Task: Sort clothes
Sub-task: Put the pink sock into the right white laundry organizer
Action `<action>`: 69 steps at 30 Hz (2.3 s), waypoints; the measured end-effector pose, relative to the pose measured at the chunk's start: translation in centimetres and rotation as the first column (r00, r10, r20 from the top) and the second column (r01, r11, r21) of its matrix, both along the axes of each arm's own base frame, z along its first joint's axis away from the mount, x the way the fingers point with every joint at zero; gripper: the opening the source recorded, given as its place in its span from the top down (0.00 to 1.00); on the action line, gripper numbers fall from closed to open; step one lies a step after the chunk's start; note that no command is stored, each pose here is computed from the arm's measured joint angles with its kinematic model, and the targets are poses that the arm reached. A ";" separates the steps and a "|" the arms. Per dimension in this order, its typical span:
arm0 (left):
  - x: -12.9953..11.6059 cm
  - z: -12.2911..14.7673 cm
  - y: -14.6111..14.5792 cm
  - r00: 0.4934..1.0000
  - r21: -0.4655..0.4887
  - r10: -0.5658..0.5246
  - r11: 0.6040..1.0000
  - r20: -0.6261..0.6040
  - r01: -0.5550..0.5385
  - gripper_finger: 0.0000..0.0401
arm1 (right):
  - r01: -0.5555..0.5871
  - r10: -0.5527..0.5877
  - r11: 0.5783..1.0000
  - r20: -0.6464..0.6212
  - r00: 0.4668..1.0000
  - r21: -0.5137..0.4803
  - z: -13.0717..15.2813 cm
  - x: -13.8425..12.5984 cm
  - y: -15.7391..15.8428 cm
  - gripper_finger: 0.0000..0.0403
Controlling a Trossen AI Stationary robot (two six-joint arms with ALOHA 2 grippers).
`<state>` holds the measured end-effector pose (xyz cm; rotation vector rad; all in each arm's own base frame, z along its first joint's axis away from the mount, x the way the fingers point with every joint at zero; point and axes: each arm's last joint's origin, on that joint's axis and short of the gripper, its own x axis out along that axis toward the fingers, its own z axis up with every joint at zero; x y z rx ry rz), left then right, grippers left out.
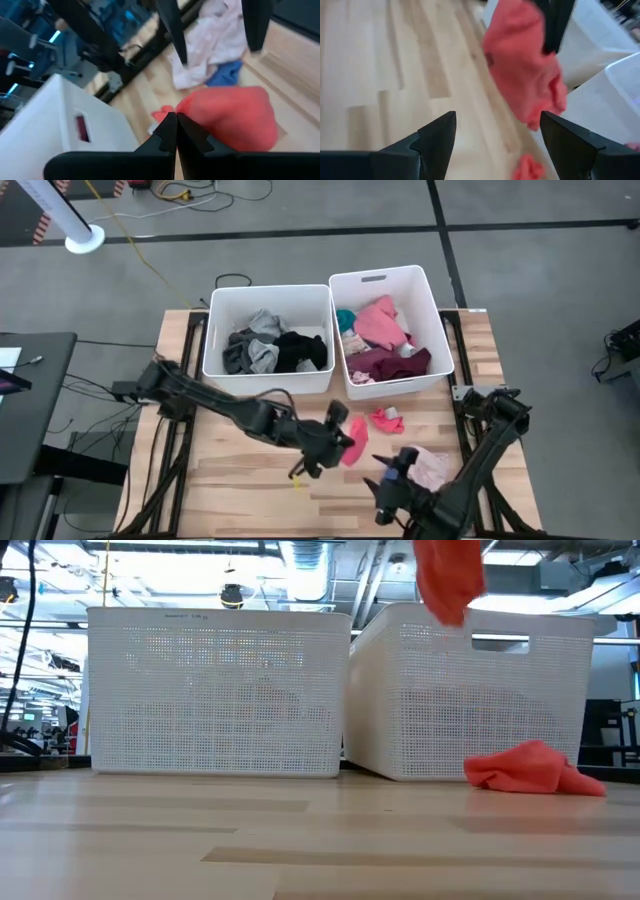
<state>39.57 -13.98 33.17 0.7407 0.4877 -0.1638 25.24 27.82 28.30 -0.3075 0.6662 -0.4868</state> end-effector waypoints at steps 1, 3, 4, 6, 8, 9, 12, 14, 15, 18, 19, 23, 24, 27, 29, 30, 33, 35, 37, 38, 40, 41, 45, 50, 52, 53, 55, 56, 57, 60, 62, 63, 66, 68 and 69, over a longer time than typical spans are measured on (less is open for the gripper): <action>-0.3 0.7 0.3 1.000 -0.007 0.002 1.000 0.016 -0.002 1.00 | 0.003 -0.003 1.000 0.001 1.000 -0.018 0.0 0.3 -0.2 0.25; -1.3 2.1 0.7 0.999 -0.014 0.004 1.000 0.036 -0.003 1.00 | 0.006 -0.006 0.998 0.002 1.000 -0.056 0.0 0.8 -0.7 0.25; -1.7 2.8 1.1 0.998 -0.020 0.009 1.000 0.054 -0.008 1.00 | 0.009 -0.009 0.998 0.002 1.000 -0.070 0.0 1.1 -0.9 0.25; -2.6 4.4 1.7 0.996 -0.035 0.016 0.999 0.091 -0.013 1.00 | 0.017 -0.017 0.995 0.003 1.000 -0.100 0.0 1.6 -1.4 0.25; -3.4 5.5 2.3 0.993 -0.045 0.027 0.999 0.114 -0.022 1.00 | 0.019 -0.019 0.991 0.007 1.000 -0.133 0.1 2.0 -1.8 0.25; -3.7 5.9 2.5 0.991 -0.050 0.031 0.998 0.126 -0.025 1.00 | 0.022 -0.020 0.988 0.012 1.000 -0.151 0.1 2.2 -2.0 0.25; -4.5 7.0 3.1 0.988 -0.070 0.041 0.997 0.149 -0.031 1.00 | 0.038 -0.029 0.976 0.045 0.999 -0.216 0.3 2.7 -2.6 0.25; -4.9 7.5 3.3 0.986 -0.087 0.033 0.996 0.161 -0.019 1.00 | 0.050 -0.032 0.963 0.070 0.997 -0.264 0.4 3.1 -3.0 0.25; -5.0 7.6 3.3 0.986 -0.091 0.032 0.996 0.164 -0.018 1.00 | 0.056 -0.034 0.956 0.083 0.996 -0.289 0.5 3.2 -3.2 0.25; -4.9 7.3 3.3 0.989 -0.084 0.028 0.996 0.145 -0.016 1.00 | 0.079 -0.041 0.934 0.116 0.992 -0.347 0.7 3.7 -3.7 0.25; -5.0 7.2 3.3 0.991 -0.079 0.028 0.997 0.131 -0.018 1.00 | 0.085 -0.043 0.928 0.124 0.991 -0.363 0.8 3.8 -3.9 0.25; -5.0 7.0 3.7 0.993 -0.092 0.050 0.995 0.109 -0.040 1.00 | 0.114 -0.054 0.903 0.154 0.987 -0.413 0.9 4.4 -4.5 0.25; -5.0 7.0 3.8 0.993 -0.094 0.053 0.995 0.109 -0.043 1.00 | 0.117 -0.056 0.898 0.154 0.986 -0.424 1.0 4.5 -4.7 0.25; -4.9 7.0 3.7 0.992 -0.097 0.053 0.994 0.113 -0.042 1.00 | 0.123 -0.068 0.888 0.138 0.988 -0.443 1.0 5.1 -5.2 0.28; -4.9 7.1 3.7 0.992 -0.095 0.050 0.995 0.118 -0.039 1.00 | 0.126 -0.076 0.882 0.127 0.989 -0.453 0.9 5.5 -5.5 0.31; -4.9 7.1 3.7 0.992 -0.096 0.050 0.995 0.119 -0.039 1.00 | 0.127 -0.079 0.880 0.123 0.989 -0.458 1.0 5.7 -5.7 0.33; -4.9 7.1 3.7 0.992 -0.097 0.051 0.995 0.116 -0.040 1.00 | 0.130 -0.087 0.874 0.112 0.990 -0.468 1.0 6.2 -6.0 0.40; -4.9 7.0 3.7 0.992 -0.097 0.052 0.994 0.115 -0.041 1.00 | 0.138 -0.097 0.871 0.109 0.989 -0.471 1.0 6.4 -6.4 0.47; -4.9 7.0 3.7 0.992 -0.099 0.053 0.994 0.114 -0.041 1.00 | 0.144 -0.105 0.870 0.108 0.989 -0.472 1.0 6.6 -6.6 0.56; -4.9 7.0 3.7 0.992 -0.100 0.053 0.994 0.113 -0.042 1.00 | 0.147 -0.109 0.869 0.107 0.988 -0.473 1.0 6.7 -6.8 0.60; -5.0 6.9 3.7 0.993 -0.100 0.055 0.994 0.102 -0.045 1.00 | 0.151 -0.115 0.867 0.103 0.988 -0.476 1.0 6.8 -7.0 0.71; -5.0 6.9 3.7 0.994 -0.100 0.056 0.994 0.094 -0.046 1.00 | 0.151 -0.116 0.866 0.101 0.988 -0.478 1.0 6.8 -7.0 0.77; -5.1 6.5 3.8 0.996 -0.098 0.061 0.994 0.059 -0.055 1.00 | 0.137 -0.111 0.857 0.081 0.990 -0.496 1.0 6.8 -7.1 0.97; -5.3 6.2 3.8 0.997 -0.109 0.075 0.991 0.022 -0.072 0.99 | 0.136 -0.114 0.854 0.074 0.991 -0.502 1.1 6.8 -7.2 0.98; -5.6 6.4 3.9 0.997 -0.108 0.077 0.991 0.017 -0.075 0.95 | 0.135 -0.118 0.850 0.066 0.991 -0.509 1.4 6.6 -7.6 0.99; -5.8 6.6 4.0 0.997 -0.109 0.080 0.991 0.020 -0.077 0.93 | 0.140 -0.123 0.849 0.067 0.990 -0.509 1.6 6.6 -7.9 0.99; -6.4 7.1 4.3 0.995 -0.097 0.100 0.991 0.029 -0.097 0.87 | 0.146 -0.132 0.847 0.064 0.989 -0.511 2.3 6.3 -8.5 0.99; -6.8 7.4 4.5 0.992 -0.092 0.116 0.989 0.039 -0.112 0.83 | 0.154 -0.139 0.848 0.068 0.988 -0.507 2.6 6.2 -8.8 0.99; -7.2 7.8 4.7 0.990 -0.086 0.130 0.988 0.046 -0.126 0.79 | 0.162 -0.145 0.849 0.073 0.987 -0.503 3.0 6.1 -9.2 0.99; -8.7 8.9 5.3 0.985 -0.095 0.163 0.983 0.055 -0.158 0.68 | 0.192 -0.171 0.854 0.086 0.981 -0.484 4.6 5.6 -10.7 0.99; -9.8 9.4 5.6 0.982 -0.116 0.181 0.978 0.046 -0.175 0.62 | 0.213 -0.193 0.860 0.092 0.977 -0.463 5.8 5.1 -11.9 1.00; -10.3 9.6 5.8 0.981 -0.128 0.189 0.975 0.039 -0.183 0.60 | 0.224 -0.206 0.866 0.091 0.974 -0.447 6.4 4.9 -12.5 1.00; -11.4 9.6 6.0 0.978 -0.147 0.209 0.967 -0.017 -0.209 0.56 | 0.266 -0.251 0.882 0.089 0.964 -0.390 8.1 4.2 -14.8 1.00; -11.8 9.2 6.0 0.975 -0.158 0.209 0.963 -0.070 -0.218 0.55 | 0.299 -0.286 0.890 0.088 0.954 -0.344 9.2 3.7 -16.5 1.00; -11.9 8.9 6.0 0.974 -0.162 0.205 0.962 -0.100 -0.219 0.55 | 0.311 -0.301 0.893 0.081 0.950 -0.325 9.7 3.5 -17.3 1.00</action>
